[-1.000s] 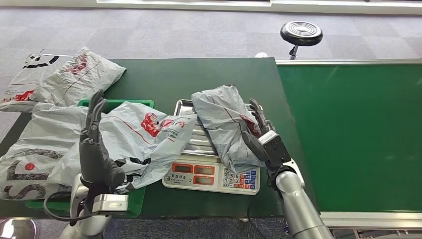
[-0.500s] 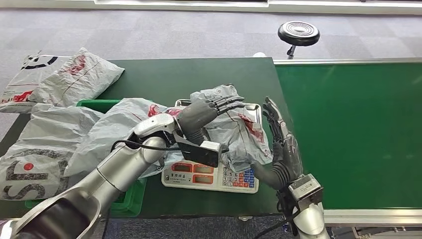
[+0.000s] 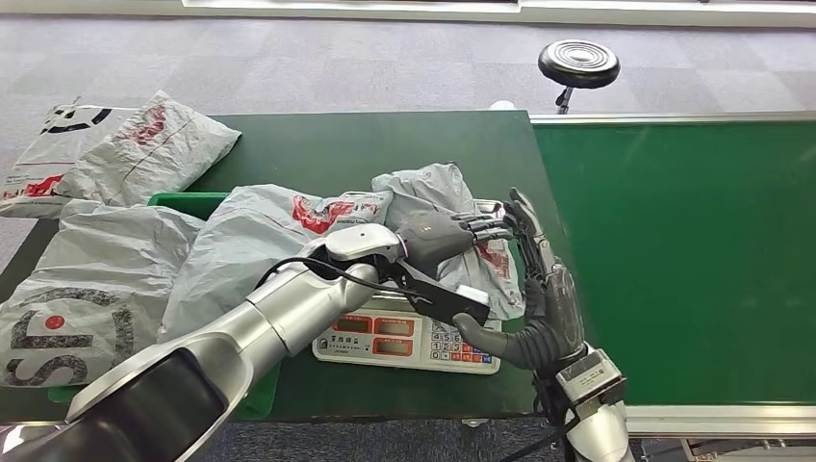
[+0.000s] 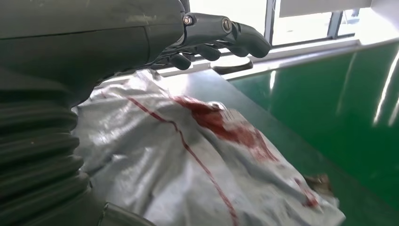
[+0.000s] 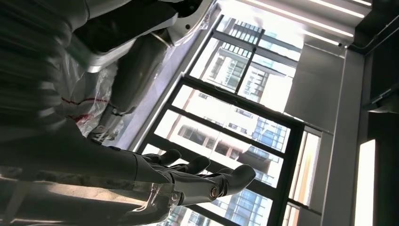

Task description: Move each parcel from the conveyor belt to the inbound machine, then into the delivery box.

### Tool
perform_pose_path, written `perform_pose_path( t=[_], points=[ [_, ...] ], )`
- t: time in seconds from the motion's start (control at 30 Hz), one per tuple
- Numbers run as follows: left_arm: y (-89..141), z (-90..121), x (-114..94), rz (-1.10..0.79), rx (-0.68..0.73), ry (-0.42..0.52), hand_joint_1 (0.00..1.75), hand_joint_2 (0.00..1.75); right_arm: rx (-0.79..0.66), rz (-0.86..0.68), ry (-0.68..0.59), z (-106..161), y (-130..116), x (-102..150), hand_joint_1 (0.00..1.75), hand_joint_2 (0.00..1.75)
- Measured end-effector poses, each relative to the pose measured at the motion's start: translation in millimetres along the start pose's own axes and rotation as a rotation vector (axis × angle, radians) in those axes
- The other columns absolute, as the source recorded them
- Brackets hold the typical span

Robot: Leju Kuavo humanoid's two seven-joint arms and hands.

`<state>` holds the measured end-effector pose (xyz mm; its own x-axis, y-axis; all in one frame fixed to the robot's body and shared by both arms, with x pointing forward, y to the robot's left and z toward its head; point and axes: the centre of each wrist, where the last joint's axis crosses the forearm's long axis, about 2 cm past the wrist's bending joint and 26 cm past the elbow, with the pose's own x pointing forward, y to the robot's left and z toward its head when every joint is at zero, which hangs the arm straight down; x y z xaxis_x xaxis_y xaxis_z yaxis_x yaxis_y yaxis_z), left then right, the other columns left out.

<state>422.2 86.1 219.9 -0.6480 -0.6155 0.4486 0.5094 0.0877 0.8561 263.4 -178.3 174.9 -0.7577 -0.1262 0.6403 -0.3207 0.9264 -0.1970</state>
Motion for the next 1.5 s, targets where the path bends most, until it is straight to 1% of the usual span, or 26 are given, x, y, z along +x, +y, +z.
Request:
perform_pose_path(
  t=[0.17,0.3,0.6,0.73,0.83,0.93,1.2,1.5],
  points=[
    [-16.0,-10.0,8.5,0.002,-0.059,0.014,0.00,1.75,0.001,-0.004,0.005,3.2,3.3,1.7,0.00,1.75],
    [-25.4,-14.0,11.8,0.004,-0.098,0.030,0.00,1.75,-0.003,0.000,0.014,8.8,6.7,3.5,0.00,1.75],
    [-43.3,-22.5,25.2,-0.031,-0.173,0.048,0.00,1.75,-0.015,0.003,0.016,10.5,9.2,7.2,0.00,1.75],
    [-53.2,-26.5,34.8,-0.016,-0.223,0.034,1.75,1.75,-0.022,0.001,0.012,8.9,10.6,7.7,0.00,1.75],
    [-63.1,-27.5,38.2,0.003,-0.243,0.023,1.75,1.75,-0.031,0.006,0.010,7.4,10.4,8.8,0.00,1.75],
    [-66.4,-27.6,38.3,0.008,-0.253,0.017,1.75,1.75,-0.035,0.010,0.009,6.8,9.9,9.9,0.00,1.75],
    [-67.9,-27.2,36.1,0.006,-0.258,0.021,1.75,1.75,-0.037,0.012,0.007,6.1,9.6,10.6,0.00,1.75],
    [-68.0,-23.9,27.7,0.012,-0.243,0.045,1.75,1.75,-0.038,0.012,0.006,6.1,9.6,10.6,0.00,1.75]
  ],
)
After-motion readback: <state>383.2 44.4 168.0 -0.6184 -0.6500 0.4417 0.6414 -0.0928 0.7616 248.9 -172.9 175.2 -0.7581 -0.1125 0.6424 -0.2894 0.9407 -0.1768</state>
